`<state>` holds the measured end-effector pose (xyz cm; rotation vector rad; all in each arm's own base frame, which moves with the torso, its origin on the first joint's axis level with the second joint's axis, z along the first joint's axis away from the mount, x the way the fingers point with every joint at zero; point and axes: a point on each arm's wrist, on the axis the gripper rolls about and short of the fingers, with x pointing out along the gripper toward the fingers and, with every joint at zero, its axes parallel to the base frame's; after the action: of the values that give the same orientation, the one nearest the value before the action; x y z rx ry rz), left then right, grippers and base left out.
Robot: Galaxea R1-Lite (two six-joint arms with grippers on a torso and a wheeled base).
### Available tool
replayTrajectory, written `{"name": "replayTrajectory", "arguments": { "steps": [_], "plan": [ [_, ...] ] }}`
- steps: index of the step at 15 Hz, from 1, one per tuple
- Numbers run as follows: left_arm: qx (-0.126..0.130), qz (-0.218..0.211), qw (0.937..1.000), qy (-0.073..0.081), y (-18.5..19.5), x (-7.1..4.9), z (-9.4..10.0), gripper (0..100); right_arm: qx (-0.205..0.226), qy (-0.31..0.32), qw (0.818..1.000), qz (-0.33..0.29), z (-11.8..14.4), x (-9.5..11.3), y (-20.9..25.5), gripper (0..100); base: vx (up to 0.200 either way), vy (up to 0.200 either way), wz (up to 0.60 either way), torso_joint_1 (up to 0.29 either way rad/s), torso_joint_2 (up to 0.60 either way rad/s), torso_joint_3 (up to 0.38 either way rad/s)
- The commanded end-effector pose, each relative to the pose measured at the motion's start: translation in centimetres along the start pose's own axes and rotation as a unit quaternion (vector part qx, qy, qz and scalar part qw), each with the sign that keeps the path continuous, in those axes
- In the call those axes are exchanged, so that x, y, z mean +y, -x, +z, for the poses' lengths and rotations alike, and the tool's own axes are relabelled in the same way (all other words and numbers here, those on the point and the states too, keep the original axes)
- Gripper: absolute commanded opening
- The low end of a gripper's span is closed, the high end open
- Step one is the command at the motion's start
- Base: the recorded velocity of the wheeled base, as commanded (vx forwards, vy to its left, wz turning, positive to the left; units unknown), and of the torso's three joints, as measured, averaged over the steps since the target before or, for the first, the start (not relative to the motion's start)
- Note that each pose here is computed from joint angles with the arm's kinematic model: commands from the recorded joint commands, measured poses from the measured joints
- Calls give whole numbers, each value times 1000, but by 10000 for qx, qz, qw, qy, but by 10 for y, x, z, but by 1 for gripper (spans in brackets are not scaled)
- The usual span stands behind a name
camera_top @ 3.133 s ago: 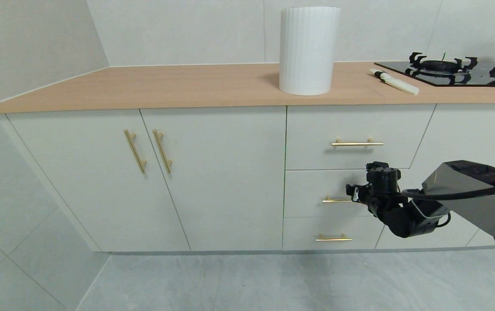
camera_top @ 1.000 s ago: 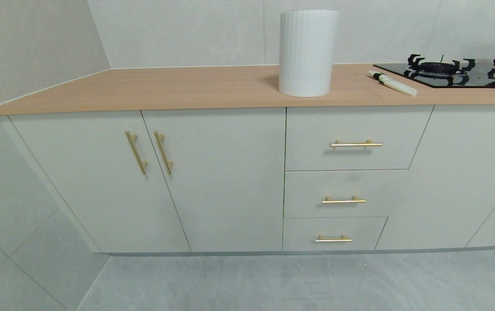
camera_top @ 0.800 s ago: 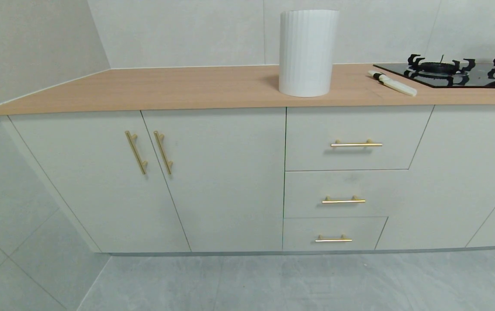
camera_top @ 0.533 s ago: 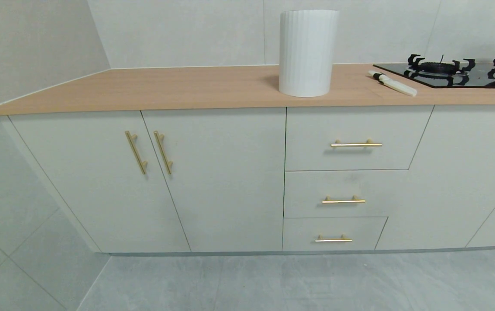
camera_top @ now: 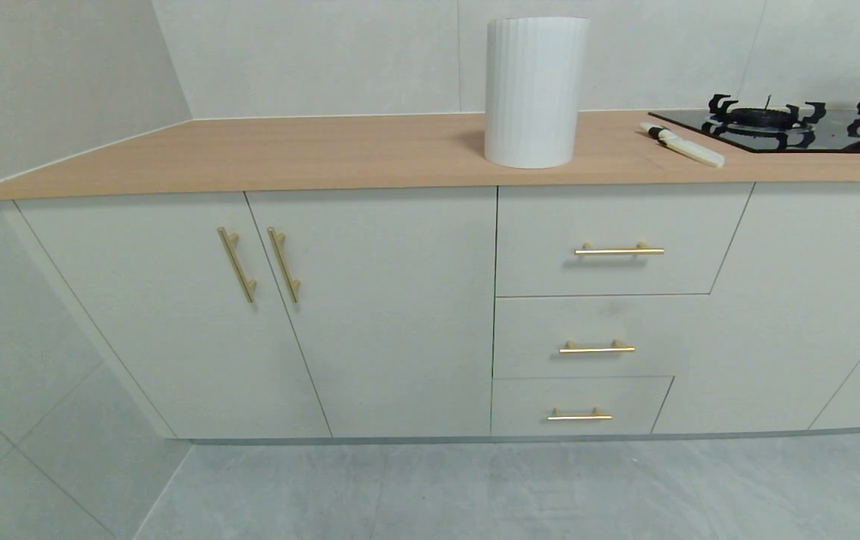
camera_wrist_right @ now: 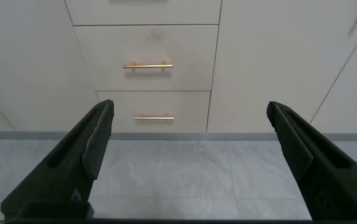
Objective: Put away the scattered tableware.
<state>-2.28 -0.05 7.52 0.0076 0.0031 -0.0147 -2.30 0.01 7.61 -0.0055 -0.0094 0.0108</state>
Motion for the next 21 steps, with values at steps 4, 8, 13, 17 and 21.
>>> {"name": "replayTrajectory", "arguments": {
  "steps": [4,8,13,17,21],
  "plan": [
    [-1,4,10000,8,0,0,0,100,24,-143,9999,-1,0,0,0,100,0,0,0,0,0,0],
    [-8,4,10000,-16,0,0,0,100,15,-166,9998,-100,0,0,0,100,0,0,0,0,0,0],
    [-8,4,10000,-16,0,0,0,100,15,-158,9998,-77,0,0,0,100,160,0,0,1,0,4],
    [-8,-3,10000,-16,0,0,0,100,15,-158,9998,-77,0,0,0,100,200,0,0,5,1,-7],
    [-8,4,10000,-16,0,0,0,100,15,-158,9998,-77,0,0,0,100,200,0,0,5,4,-4]
  ]
}}
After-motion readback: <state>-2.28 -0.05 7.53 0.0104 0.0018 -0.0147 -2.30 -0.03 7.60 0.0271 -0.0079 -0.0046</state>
